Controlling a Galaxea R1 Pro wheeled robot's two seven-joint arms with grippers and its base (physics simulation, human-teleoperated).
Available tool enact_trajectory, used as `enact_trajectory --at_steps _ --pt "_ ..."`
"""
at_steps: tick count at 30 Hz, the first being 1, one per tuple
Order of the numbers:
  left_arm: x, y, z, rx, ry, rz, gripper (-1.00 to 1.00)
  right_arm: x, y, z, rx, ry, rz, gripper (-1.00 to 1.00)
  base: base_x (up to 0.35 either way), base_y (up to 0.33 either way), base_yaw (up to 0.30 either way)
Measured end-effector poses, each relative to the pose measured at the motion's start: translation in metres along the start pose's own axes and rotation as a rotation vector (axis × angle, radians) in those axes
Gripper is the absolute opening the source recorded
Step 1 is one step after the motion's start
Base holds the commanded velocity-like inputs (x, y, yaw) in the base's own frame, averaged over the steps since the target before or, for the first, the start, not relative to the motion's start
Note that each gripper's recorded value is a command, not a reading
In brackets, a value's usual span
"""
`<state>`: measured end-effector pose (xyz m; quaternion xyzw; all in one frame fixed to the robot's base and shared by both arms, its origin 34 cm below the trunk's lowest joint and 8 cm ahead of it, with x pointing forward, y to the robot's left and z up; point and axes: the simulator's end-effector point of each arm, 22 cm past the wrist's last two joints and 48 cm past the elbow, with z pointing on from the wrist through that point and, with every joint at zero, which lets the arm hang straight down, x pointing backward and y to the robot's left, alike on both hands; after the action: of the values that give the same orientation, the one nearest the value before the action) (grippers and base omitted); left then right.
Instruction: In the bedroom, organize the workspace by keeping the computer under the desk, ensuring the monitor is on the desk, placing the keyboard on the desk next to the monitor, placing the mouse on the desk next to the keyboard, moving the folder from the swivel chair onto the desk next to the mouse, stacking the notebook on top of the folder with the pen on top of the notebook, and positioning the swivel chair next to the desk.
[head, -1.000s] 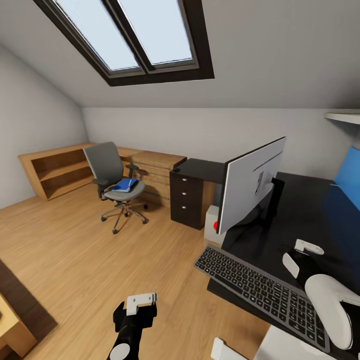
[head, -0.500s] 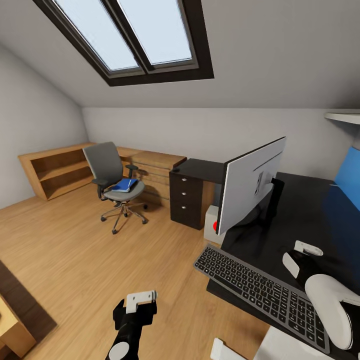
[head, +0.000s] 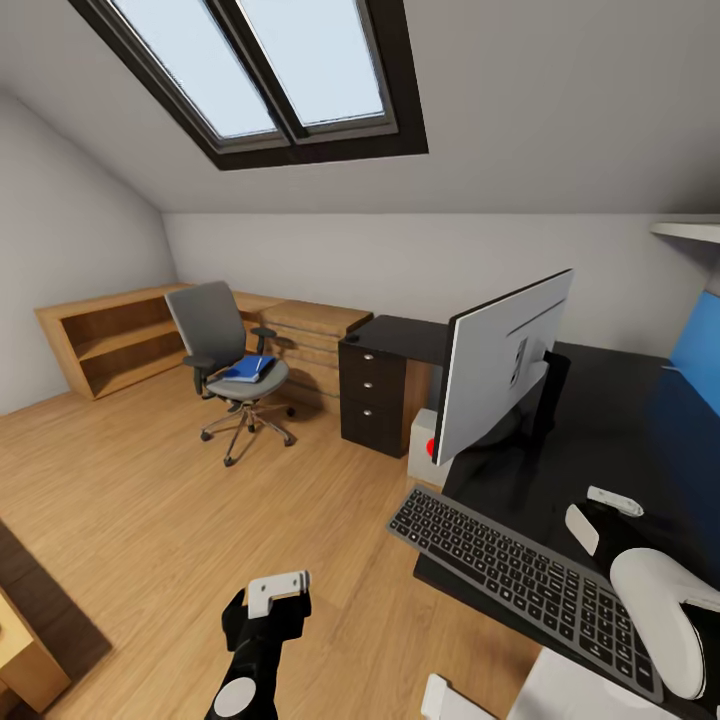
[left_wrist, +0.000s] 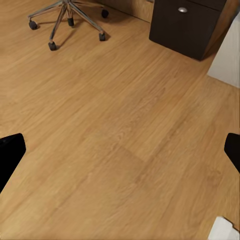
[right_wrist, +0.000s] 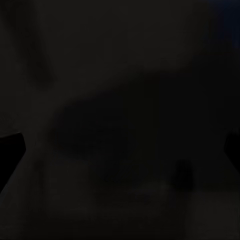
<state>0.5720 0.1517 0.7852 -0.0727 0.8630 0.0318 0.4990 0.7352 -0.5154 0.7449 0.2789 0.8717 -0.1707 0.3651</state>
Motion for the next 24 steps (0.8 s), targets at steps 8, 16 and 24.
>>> enact_trajectory --at_steps 8,16,24 --pt "0.013 0.002 0.006 -0.01 0.0 0.0 1.0 0.009 0.001 0.008 -0.001 -0.005 0.001 1.0 0.0 0.0 0.0" --pt "0.014 0.003 0.007 -0.011 -0.001 0.0 1.0 0.008 0.002 0.009 -0.001 -0.011 0.0 1.0 0.0 0.0 0.0" --pt "0.024 0.003 0.012 -0.011 -0.001 0.0 1.0 0.005 0.003 0.014 -0.005 -0.035 0.007 1.0 0.0 0.0 0.0"
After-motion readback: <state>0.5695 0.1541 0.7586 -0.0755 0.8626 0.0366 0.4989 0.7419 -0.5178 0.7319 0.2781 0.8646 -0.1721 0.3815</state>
